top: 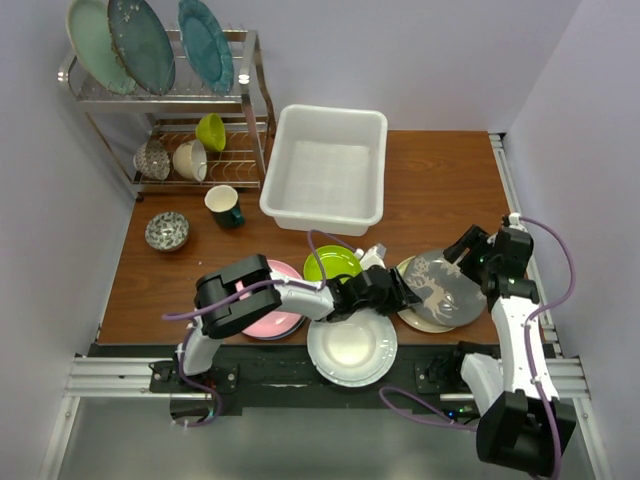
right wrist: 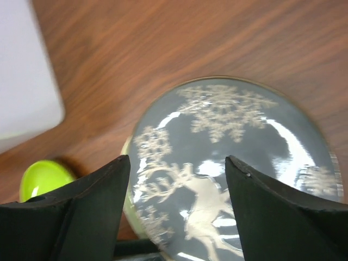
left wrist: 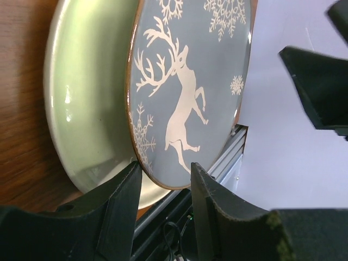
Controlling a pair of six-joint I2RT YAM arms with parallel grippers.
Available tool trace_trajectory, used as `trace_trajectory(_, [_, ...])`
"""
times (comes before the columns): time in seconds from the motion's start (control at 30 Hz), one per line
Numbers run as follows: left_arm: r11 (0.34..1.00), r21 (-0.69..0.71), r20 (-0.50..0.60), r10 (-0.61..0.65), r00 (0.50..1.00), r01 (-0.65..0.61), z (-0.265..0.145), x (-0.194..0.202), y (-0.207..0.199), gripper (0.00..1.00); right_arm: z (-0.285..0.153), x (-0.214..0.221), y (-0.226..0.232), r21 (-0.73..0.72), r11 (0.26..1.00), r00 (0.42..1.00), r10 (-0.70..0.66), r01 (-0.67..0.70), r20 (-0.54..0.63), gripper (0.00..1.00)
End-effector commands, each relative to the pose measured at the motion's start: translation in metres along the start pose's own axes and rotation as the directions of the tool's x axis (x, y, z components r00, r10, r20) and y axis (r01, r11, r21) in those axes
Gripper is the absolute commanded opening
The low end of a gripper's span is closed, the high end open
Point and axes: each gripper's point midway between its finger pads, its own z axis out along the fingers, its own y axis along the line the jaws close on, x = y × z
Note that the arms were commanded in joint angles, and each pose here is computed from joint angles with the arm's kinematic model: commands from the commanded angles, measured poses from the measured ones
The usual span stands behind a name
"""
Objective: Place the plates into the plastic bin on the countertop
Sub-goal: Pick up the plate at the center of the board.
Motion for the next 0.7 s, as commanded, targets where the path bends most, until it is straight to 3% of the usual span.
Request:
trace_trajectory(0.0, [0.998,-0.057,0.04,0.004,0.999,-0.002,-0.002,-0.015,0.015,0.46,0.007,-0.022,-0.03,0.19,0.981,0.996,0.011,-0.027,0.085,0.79])
trace_trajectory(0.17, [0.997,-0.073,0.046,-0.002,0.999,0.005,-0.001,-0.021,0.019,0.46,0.029,-0.018,-0.053,0.309,0.951,1.0,0.0,-0.008,0.026,0.83])
trace_trajectory(0.27, [0.996,-0.086,0.049,-0.002,0.999,0.006,-0.001,-0.024,0.022,0.46,0.028,-0.023,-0.071,0.402,0.916,0.999,-0.028,0.008,0.044,0.92])
trace_trajectory(0.67, [0.993,-0.116,0.072,-0.007,0.997,0.015,0.002,-0.04,0.03,0.46,0.029,-0.019,-0.08,0.421,0.907,0.997,-0.048,0.017,0.062,0.99])
